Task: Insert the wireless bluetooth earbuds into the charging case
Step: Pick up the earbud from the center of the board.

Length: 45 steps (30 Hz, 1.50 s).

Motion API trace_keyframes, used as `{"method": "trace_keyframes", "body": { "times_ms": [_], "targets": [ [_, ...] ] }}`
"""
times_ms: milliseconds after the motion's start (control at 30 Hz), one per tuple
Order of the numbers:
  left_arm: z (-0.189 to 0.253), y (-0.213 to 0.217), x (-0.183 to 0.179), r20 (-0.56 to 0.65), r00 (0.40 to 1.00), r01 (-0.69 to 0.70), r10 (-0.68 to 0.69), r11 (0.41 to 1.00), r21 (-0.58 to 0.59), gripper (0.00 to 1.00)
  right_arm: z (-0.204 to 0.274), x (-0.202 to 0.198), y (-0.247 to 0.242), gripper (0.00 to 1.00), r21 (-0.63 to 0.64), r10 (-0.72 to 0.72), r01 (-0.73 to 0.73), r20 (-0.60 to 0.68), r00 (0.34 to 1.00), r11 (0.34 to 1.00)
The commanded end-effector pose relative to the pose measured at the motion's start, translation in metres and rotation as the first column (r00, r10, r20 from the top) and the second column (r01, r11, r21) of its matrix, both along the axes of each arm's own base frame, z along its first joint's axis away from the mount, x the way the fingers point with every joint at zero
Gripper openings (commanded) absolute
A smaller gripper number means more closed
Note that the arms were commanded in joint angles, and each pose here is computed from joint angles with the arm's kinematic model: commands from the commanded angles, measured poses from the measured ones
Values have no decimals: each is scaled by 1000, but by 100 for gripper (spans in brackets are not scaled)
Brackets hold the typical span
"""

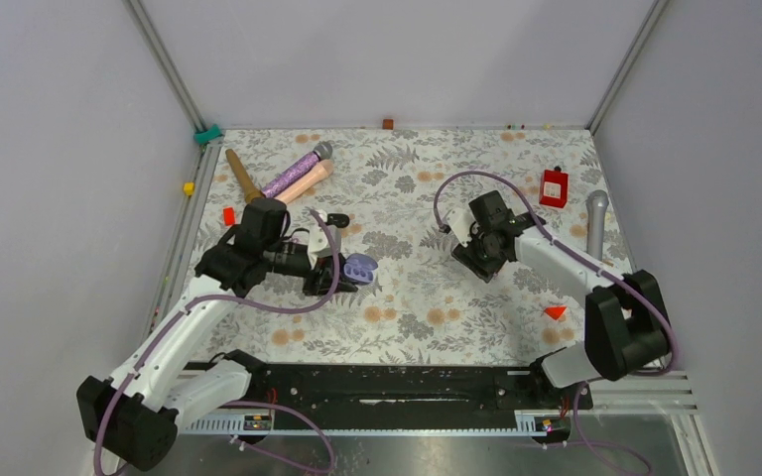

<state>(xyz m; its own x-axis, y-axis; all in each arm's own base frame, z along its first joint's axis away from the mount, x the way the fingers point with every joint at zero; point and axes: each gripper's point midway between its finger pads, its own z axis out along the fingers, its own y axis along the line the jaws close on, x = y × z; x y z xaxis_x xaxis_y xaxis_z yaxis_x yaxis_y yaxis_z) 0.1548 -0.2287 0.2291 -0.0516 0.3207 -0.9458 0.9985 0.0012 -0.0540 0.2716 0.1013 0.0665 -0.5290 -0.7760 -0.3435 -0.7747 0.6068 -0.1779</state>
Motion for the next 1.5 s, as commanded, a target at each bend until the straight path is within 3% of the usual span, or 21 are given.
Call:
{"method": "trace_keyframes", "body": {
  "times_ms": [0, 567, 1467],
  "targets": [
    [15, -4, -3, 16, 999, 46, -45, 996, -73, 0, -4, -2, -7, 56, -54, -4, 0, -68, 998, 999],
    [12, -3, -3, -2, 999, 52, -52, 995, -89, 0, -32, -8, -7, 54, -52, -12, 3, -177, 984, 999],
    [8, -3, -1, -25, 998, 55, -58, 995, -87, 0, -44, 6, -10, 55, -67, -28, 19, -132, 991, 998]
  ]
}}
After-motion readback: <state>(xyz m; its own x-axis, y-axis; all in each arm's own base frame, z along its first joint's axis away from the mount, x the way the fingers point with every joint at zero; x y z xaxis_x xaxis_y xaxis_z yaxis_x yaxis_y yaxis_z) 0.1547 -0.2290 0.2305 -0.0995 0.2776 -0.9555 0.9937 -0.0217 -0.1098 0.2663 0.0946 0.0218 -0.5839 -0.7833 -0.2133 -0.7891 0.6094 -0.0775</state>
